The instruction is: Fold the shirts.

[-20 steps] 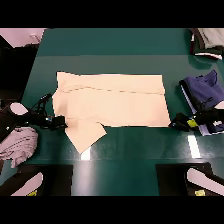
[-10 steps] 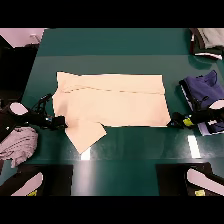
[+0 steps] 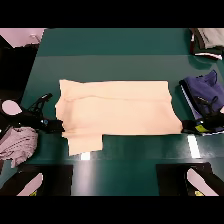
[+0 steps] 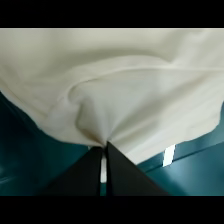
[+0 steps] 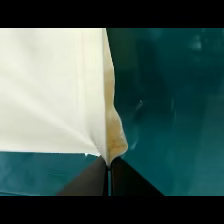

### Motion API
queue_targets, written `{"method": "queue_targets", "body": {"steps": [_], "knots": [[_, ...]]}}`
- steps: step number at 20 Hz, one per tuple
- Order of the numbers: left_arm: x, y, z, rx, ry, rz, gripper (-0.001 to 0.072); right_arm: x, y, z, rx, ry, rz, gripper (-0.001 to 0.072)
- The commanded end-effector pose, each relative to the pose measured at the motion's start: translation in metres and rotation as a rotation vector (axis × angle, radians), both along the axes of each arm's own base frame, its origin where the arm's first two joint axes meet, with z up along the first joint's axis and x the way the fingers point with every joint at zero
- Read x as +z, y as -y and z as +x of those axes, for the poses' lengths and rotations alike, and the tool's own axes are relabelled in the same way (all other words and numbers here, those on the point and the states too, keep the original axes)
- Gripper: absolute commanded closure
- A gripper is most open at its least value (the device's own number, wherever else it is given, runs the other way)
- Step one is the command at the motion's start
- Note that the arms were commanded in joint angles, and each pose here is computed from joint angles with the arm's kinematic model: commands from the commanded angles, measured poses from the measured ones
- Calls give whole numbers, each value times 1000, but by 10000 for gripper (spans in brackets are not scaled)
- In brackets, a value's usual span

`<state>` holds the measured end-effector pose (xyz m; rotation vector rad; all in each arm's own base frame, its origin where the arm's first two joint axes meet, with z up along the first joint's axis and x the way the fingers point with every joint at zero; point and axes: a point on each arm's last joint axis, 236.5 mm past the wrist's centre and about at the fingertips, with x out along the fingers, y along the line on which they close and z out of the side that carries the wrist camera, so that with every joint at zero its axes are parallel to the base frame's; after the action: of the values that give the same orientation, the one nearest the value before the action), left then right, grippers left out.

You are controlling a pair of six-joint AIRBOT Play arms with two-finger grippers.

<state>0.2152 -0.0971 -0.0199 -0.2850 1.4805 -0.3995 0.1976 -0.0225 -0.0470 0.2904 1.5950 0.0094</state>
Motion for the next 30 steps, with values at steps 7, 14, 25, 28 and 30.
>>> {"method": "queue_targets", "body": {"steps": [7,14,25,28,30], "knots": [[68,23,20,-61,255,-6,680,65,-12,24,-30,328,-75,699],[95,-1,117,25,494,107,679,79,-25,90,65,314,-56,699],[87,-5,247,113,623,134,678,38,-30,182,76,208,-31,695],[78,-8,269,191,641,122,550,29,-36,211,7,241,21,403],[79,-9,276,237,650,107,150,35,-46,231,-69,287,129,194]]}}
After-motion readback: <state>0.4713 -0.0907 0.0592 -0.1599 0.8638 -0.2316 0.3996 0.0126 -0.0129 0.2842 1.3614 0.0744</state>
